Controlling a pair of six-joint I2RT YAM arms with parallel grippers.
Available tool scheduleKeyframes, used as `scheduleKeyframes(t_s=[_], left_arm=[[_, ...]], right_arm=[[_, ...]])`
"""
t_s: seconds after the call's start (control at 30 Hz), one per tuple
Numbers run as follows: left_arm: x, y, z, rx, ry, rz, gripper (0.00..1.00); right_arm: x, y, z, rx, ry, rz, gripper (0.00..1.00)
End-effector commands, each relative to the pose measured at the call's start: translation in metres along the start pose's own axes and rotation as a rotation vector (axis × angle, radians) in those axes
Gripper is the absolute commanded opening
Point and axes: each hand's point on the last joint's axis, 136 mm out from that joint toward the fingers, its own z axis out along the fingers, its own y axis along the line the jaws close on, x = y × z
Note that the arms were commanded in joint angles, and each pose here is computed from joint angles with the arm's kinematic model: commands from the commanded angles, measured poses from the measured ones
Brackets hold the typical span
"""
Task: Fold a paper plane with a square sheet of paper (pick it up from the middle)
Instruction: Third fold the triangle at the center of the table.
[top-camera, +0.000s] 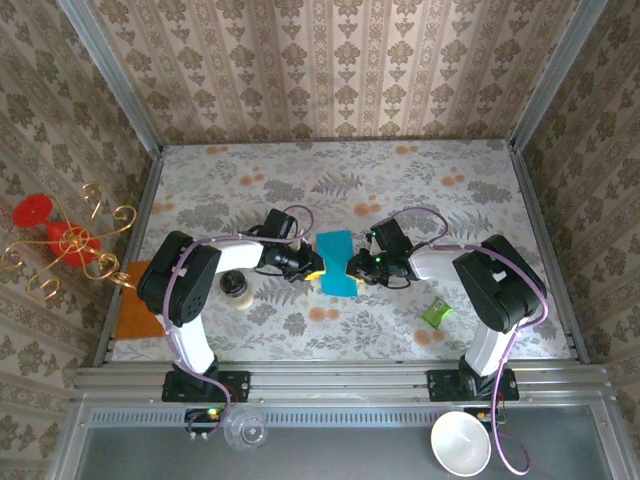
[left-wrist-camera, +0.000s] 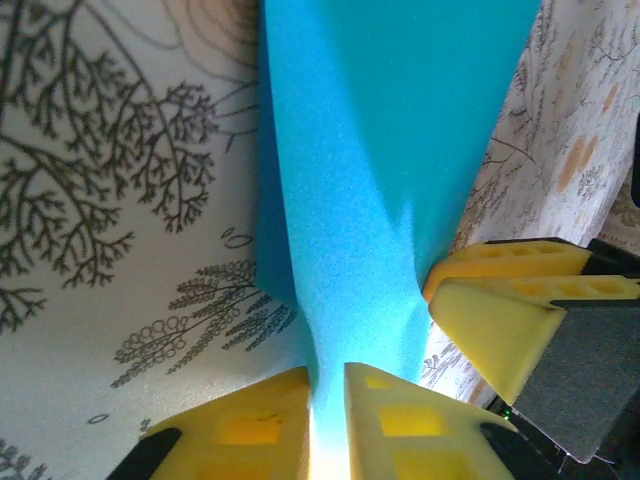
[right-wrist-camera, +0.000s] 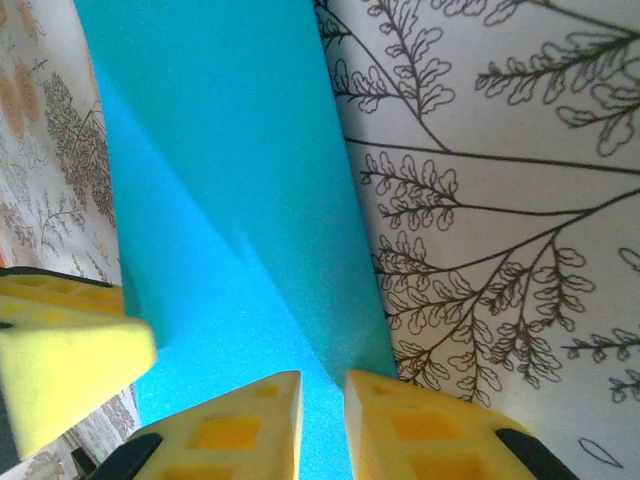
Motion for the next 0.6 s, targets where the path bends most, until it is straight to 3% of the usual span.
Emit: scheduleKeyframes(t_s=[0.0, 0.13, 0.3, 0.57], left_arm=[[-0.002, -0.005, 0.000, 0.009, 0.025, 0.018, 0.13], [-0.001, -0.007, -0.001, 0.018, 0.027, 0.013, 0.05], [-0.003, -0.013, -0.008, 0.030, 0.001, 0.004, 0.03], [-0.005, -0.022, -0.019, 0.049, -0.036, -0.012, 0.02]], right_arm=[[0.011, -0.031, 0.003, 0.093, 0.017, 0.036, 0.24], [0.003, -0.011, -0.006, 0.025, -0.018, -0.037, 0.30], [-0.013, 0.023, -0.039, -0.044, -0.149, -0.222, 0.47], [-0.007, 0.056, -0.069, 0.085, -0.373, -0.693, 0.59]])
